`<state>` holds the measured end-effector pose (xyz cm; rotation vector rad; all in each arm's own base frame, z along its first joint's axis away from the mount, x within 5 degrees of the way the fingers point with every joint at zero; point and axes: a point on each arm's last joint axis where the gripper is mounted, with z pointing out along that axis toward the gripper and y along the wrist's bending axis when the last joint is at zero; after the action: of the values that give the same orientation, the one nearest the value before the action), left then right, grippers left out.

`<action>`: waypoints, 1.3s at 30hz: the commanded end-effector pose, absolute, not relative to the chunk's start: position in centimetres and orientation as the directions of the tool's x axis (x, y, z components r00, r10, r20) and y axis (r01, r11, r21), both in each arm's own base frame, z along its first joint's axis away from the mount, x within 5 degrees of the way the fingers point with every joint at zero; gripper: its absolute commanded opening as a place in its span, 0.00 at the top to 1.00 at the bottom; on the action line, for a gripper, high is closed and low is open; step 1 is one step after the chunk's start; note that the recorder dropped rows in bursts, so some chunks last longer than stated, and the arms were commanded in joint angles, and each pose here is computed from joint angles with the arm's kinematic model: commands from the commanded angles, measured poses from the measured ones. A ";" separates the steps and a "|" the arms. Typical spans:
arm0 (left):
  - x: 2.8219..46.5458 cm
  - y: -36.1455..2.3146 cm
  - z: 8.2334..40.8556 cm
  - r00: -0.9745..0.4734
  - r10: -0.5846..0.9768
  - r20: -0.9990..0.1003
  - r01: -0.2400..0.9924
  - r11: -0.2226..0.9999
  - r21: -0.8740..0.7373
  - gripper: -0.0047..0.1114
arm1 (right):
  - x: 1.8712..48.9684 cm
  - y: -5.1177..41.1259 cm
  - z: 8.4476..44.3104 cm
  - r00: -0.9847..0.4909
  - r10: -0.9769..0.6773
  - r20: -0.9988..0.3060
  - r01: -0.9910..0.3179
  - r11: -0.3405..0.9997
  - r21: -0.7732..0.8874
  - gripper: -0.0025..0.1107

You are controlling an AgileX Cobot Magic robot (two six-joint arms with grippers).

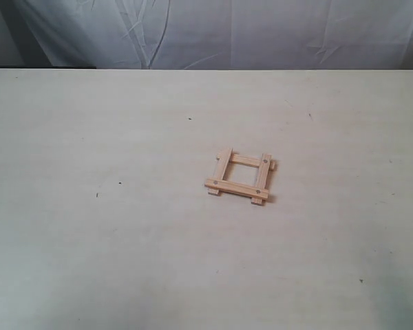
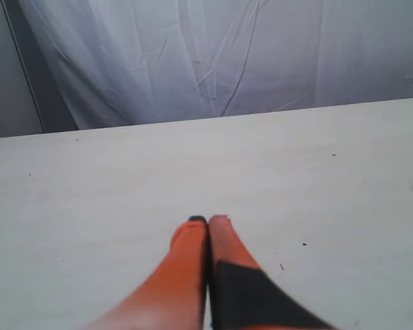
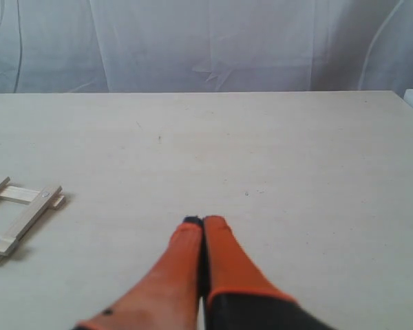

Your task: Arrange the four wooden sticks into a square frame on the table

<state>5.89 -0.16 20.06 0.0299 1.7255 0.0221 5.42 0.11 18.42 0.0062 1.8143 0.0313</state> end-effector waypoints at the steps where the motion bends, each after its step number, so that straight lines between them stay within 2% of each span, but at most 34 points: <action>1: 5.5 -0.1 19.1 -0.159 0.062 -0.985 0.007 0.998 0.062 0.96 | 5.4 0.1 18.5 -0.222 0.023 -0.975 -0.007 1.000 0.026 0.98; 16: 5.5 -0.1 19.0 -0.166 0.085 -0.982 0.009 0.996 0.085 0.96 | 5.4 0.1 18.5 -0.222 0.025 -0.975 -0.008 1.000 0.028 0.98; 27: 5.5 0.2 19.0 -0.164 -0.016 -0.986 -0.040 0.999 -0.010 0.96 | 5.4 0.1 18.5 -0.222 0.025 -0.975 -0.008 1.000 0.028 0.98; 39: 5.5 0.2 19.1 -0.158 -0.008 -0.987 -0.040 0.999 -0.002 0.96 | 5.4 0.1 18.5 -0.222 0.025 -0.975 -0.008 1.000 0.028 0.98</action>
<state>5.54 0.19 19.13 -0.0311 1.7408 0.0302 5.42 0.12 18.44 0.0075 1.8109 0.0333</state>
